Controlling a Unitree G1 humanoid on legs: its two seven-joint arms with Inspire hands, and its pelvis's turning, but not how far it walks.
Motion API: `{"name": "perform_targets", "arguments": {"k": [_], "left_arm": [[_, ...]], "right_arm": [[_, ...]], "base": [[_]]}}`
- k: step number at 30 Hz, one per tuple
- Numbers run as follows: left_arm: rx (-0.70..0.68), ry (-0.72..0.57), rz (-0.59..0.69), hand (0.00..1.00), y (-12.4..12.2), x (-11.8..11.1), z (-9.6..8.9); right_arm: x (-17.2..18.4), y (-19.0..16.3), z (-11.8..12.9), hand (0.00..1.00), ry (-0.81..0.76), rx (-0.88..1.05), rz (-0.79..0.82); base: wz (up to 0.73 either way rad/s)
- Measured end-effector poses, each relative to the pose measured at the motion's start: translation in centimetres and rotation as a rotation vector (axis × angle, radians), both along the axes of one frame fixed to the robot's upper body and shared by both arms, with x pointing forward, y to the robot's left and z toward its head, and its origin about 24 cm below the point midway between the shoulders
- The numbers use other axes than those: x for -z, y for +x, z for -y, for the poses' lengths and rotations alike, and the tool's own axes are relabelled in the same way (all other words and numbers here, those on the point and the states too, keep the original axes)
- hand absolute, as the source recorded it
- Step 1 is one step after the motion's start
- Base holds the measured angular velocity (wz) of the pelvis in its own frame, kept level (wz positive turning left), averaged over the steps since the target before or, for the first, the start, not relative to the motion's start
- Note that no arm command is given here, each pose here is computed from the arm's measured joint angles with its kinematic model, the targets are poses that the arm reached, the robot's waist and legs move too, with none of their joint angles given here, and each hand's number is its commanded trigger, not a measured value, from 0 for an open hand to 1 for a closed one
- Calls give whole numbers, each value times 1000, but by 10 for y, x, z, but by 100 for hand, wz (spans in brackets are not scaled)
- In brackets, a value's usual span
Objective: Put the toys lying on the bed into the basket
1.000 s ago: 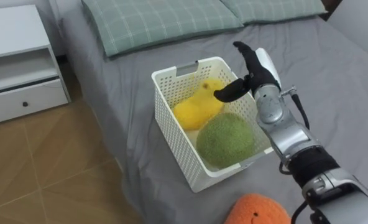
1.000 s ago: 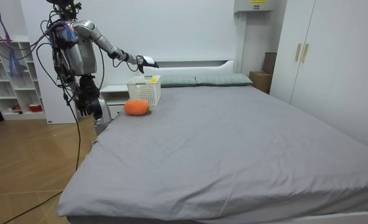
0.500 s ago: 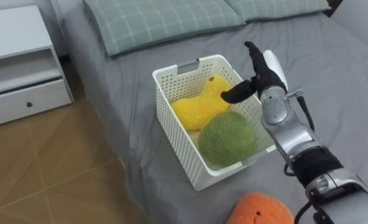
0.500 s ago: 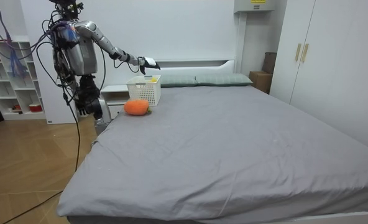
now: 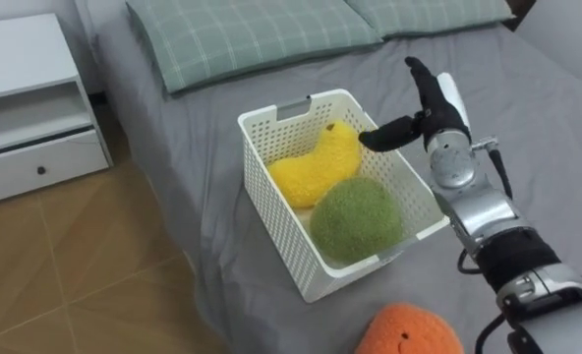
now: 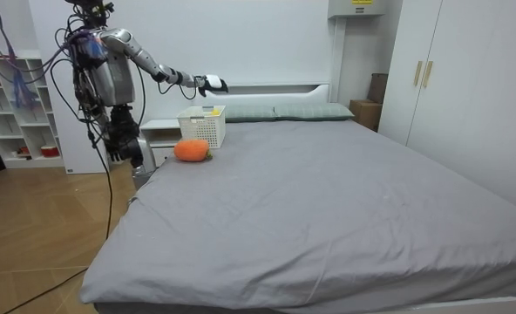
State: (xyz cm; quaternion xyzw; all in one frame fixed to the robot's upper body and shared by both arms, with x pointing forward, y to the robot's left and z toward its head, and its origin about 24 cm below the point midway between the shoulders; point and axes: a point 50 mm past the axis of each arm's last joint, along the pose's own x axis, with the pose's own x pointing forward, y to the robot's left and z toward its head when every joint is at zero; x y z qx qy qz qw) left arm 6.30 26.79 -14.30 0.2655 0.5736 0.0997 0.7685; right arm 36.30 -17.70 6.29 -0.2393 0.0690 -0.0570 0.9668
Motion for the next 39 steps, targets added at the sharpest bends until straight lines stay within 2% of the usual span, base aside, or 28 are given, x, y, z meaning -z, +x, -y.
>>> {"name": "perform_targets", "arguments": {"k": [5, 9, 16, 21, 25, 32, 39], "left_arm": [[-9, -10, -36, 0, -11, 4, 2], [-16, -10, -31, 0, -11, 4, 3], [2, -10, 31, 0, 4, 2, 8], [-25, -58, 96, 0, 14, 2, 16], [5, -84, 132, 0, 20, 2, 23], [19, -121, 146, 0, 24, 4, 34], [30, -142, 142, 0, 26, 6, 41]], "right_arm": [[-10, 0, 6, 0, 27, 15, 61], [-14, -16, 8, 0, 43, -26, 131], [-9, -34, 7, 0, 93, -42, 153], [4, -42, 11, 0, 88, -30, 115], [22, -54, 16, 0, 100, -31, 47], [44, -72, 23, 0, 113, -29, -39], [68, -89, 15, 0, 62, -74, -129]], "base": [[-25], [-41], [-47], [-35], [-29], [-15], [-7]]}}
